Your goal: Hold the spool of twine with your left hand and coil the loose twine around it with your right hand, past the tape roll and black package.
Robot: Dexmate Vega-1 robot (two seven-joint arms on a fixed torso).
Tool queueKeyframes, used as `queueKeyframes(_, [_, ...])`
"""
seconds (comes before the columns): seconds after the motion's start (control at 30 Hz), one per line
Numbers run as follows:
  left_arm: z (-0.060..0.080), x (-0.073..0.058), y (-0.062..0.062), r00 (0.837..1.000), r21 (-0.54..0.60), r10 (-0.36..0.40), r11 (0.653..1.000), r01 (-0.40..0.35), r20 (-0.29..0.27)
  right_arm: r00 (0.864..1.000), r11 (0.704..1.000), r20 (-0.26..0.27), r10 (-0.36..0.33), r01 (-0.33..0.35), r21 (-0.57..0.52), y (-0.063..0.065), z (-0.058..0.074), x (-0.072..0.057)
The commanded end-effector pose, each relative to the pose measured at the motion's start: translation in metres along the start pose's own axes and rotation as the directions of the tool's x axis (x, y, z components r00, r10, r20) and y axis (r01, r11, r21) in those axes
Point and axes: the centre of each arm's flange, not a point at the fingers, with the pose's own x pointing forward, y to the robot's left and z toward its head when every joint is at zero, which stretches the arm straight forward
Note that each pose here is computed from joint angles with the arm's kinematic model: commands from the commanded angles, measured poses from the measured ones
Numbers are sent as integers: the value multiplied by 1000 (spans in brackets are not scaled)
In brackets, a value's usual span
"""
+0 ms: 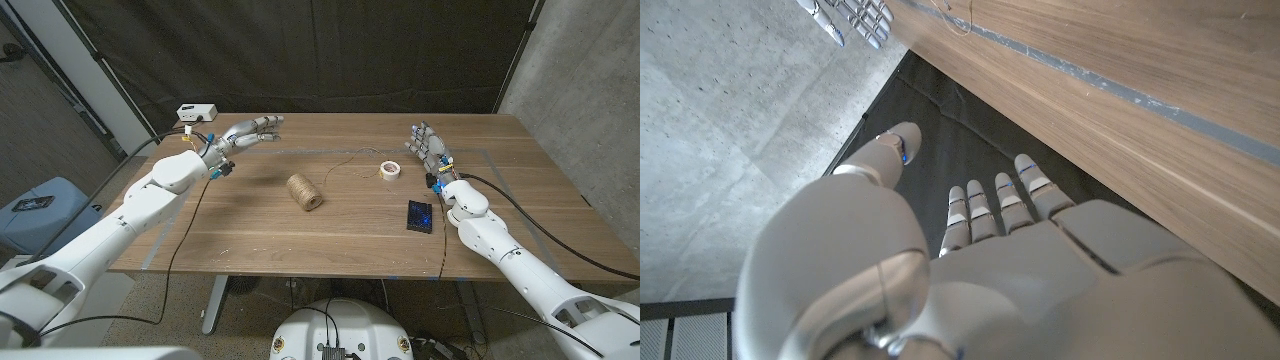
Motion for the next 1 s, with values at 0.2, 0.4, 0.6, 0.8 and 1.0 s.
queueKeyframes(0.2, [13,10,11,993,136,-117,984,118,-9,1000,1000,12,-15,15,0,1,3,-2])
queueKeyframes(0.4, [22,11,14,988,186,-152,970,153,-19,1000,1000,9,-13,13,-1,0,3,-2])
queueKeyframes(0.6, [30,14,19,980,228,-199,953,200,-30,1000,1000,8,-8,8,-4,0,4,-2])
queueKeyframes(0.8, [40,20,23,969,286,-244,926,248,-50,1000,1000,12,-5,6,-5,-1,6,-1])
queueKeyframes(1.0, [49,26,27,961,337,-265,901,274,-74,1000,1000,18,-8,8,0,-2,6,0])
